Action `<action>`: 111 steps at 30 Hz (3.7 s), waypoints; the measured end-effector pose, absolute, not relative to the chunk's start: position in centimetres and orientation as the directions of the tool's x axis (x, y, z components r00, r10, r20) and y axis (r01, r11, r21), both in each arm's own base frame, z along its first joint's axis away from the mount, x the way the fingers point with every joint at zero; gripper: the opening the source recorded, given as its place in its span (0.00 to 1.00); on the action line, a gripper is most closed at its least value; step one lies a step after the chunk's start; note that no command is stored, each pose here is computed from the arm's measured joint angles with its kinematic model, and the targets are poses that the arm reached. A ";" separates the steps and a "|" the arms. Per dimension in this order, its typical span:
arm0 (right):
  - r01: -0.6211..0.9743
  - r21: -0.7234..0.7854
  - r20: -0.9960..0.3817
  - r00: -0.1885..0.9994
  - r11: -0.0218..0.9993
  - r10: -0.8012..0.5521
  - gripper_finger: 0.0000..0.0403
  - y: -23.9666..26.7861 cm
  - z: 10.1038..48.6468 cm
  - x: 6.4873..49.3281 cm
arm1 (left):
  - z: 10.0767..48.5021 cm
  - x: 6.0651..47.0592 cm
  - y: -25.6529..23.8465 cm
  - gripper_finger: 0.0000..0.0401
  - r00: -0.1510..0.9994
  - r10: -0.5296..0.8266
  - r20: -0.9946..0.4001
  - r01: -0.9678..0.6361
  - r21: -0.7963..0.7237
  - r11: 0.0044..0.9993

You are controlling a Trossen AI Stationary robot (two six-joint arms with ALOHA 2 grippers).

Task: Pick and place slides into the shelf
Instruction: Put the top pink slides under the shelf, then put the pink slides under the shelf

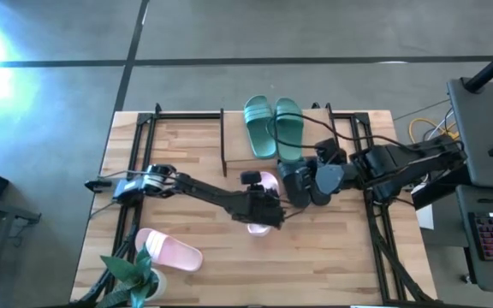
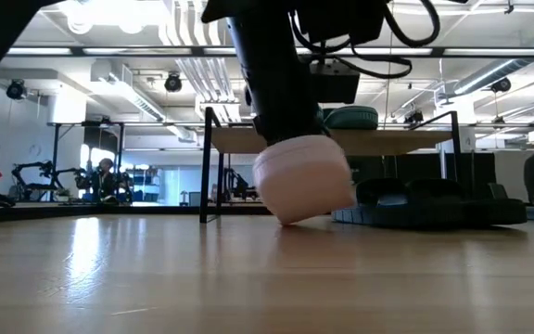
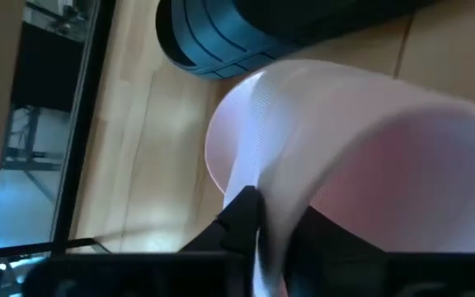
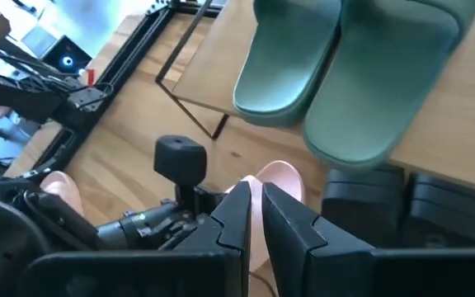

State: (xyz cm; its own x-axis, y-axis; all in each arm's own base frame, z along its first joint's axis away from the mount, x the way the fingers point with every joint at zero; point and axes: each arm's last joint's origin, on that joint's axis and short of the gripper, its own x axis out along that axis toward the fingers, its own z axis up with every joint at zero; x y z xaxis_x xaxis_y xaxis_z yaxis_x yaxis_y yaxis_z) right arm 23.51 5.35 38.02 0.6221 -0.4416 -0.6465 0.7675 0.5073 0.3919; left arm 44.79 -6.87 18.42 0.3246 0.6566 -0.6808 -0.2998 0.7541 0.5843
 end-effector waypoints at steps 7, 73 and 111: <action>0.763 0.400 -0.637 0.630 0.508 -0.445 0.07 5.2 38.4 23.0 | 18.3 45.3 -6.7 0.26 0.361 0.596 -0.718 -0.319 0.505 0.802; 0.753 0.326 -0.631 0.623 0.571 -0.462 0.07 5.2 38.2 23.0 | 19.5 25.2 -15.3 0.57 -0.482 -0.083 -0.872 -0.558 0.233 0.797; 0.753 0.270 -0.641 0.606 0.600 -0.471 0.07 5.1 38.1 22.8 | 25.2 28.5 -17.6 0.00 0.147 0.339 -0.929 -0.238 0.299 0.924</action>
State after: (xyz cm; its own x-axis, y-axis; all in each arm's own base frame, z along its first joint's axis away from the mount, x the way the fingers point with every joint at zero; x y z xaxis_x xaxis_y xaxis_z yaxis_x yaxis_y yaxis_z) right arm 22.84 5.08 38.06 0.6058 -0.4714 -0.6409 0.7530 0.5998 0.2705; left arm 28.53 -17.59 25.24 0.1475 0.3390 -0.9292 -0.2381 0.9240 0.2993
